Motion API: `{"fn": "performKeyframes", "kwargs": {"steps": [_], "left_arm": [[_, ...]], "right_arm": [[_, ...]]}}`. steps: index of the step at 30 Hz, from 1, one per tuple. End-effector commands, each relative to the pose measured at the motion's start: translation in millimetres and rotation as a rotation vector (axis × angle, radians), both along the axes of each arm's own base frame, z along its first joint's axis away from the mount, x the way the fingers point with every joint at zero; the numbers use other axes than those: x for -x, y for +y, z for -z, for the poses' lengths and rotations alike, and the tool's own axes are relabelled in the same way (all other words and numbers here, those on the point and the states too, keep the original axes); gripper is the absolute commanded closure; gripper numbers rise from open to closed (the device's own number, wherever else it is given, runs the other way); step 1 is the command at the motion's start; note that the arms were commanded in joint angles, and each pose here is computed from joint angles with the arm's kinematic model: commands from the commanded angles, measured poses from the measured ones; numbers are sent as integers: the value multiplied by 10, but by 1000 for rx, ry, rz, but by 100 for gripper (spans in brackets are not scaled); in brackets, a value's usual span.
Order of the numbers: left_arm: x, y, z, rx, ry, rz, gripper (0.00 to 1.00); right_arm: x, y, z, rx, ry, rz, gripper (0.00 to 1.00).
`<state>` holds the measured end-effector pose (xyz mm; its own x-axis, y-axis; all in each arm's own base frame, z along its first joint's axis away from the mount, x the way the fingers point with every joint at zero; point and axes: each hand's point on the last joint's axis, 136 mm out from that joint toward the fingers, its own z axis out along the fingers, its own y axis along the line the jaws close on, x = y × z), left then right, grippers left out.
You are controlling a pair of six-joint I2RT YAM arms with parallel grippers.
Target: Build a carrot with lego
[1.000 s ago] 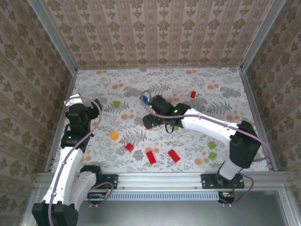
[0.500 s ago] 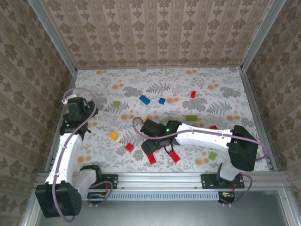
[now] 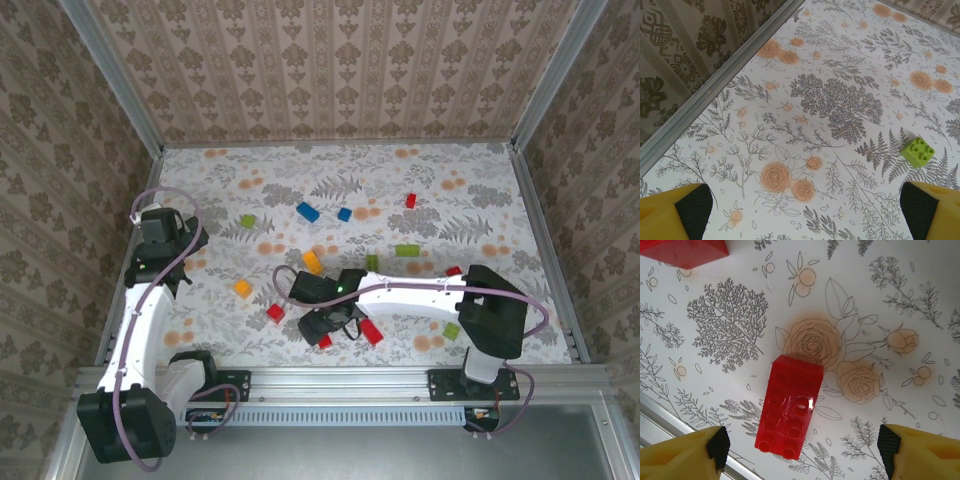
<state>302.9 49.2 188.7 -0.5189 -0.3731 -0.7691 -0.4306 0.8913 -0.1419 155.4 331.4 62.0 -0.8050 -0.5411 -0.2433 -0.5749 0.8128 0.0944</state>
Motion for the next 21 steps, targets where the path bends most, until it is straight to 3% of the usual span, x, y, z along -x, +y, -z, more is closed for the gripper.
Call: {"fn": "performKeyframes", "kwargs": {"steps": [1,15,21], "left_arm": [[-16,-3,-91,23,-20,-5,0],[-31,-35,-60,36,-13,9,0],[-36,-41,-53,37,-11,13,0]], "right_arm": [[80,31,70,12,26,20,20],[165,117,302,27,64,44,24],[160,149,390,30,71,53,31]]}}
